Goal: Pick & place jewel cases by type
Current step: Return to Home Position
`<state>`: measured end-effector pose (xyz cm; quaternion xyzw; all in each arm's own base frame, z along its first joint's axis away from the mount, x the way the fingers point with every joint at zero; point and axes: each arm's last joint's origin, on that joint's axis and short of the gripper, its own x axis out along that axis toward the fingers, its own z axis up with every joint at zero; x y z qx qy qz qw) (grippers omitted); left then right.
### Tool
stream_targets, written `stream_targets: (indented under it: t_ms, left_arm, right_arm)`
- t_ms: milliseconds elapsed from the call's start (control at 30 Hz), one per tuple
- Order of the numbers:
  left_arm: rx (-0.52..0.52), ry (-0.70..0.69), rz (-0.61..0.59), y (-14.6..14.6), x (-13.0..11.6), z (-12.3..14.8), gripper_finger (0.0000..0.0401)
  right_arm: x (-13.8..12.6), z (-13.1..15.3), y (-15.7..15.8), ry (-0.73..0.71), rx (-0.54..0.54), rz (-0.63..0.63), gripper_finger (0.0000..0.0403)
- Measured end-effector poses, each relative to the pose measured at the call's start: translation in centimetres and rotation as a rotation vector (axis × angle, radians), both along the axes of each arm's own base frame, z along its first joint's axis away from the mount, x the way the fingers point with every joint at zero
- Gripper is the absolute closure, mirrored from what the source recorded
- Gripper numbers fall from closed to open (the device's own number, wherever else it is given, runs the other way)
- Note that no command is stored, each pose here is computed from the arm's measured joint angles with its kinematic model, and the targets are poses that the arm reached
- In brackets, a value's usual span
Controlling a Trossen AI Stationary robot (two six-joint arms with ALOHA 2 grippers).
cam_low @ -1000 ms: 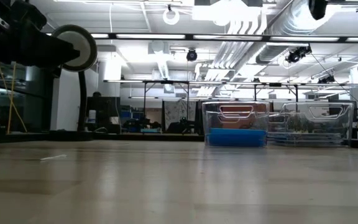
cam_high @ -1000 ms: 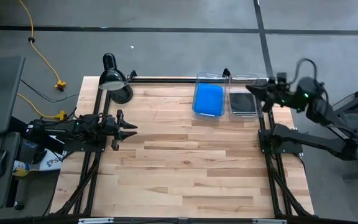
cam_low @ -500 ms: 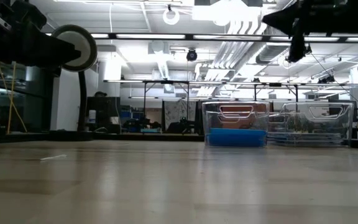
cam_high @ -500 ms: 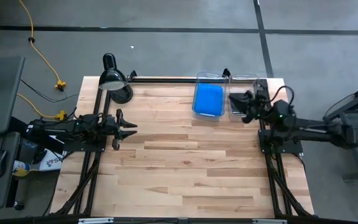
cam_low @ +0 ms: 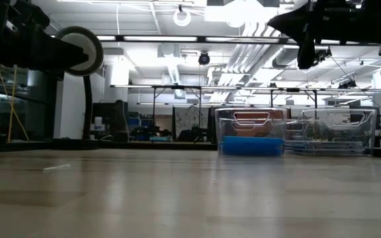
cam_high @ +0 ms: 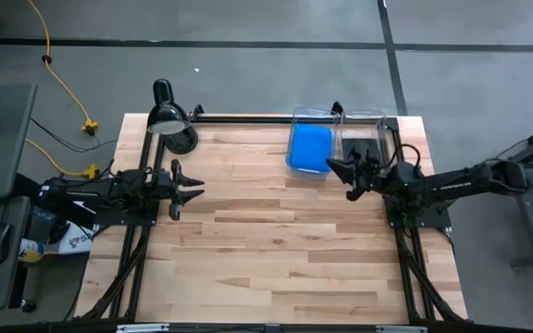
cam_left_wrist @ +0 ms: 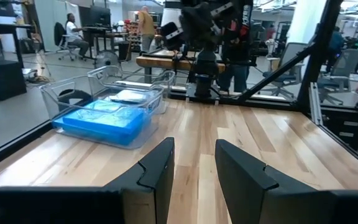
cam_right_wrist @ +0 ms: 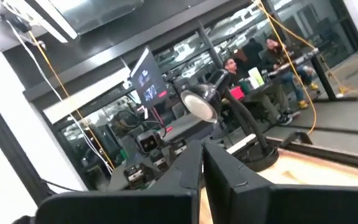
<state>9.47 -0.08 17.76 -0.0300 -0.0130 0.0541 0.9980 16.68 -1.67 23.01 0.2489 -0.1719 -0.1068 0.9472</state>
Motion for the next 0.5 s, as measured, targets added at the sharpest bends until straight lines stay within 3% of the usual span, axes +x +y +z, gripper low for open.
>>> stream_targets:
  t_ms: [200,500]
  left_arm:
    - [0.007,0.001,0.032,0.1,0.0,0.0,0.0284]
    - [0.025,0.003,0.066,0.2,0.0,0.0,0.0284]
  right_arm:
    - [-0.9,-0.5,0.8,-0.069,-0.057,-0.014,0.0402]
    - [-3.5,-2.5,0.7,-0.143,-0.014,-0.024,0.0403]
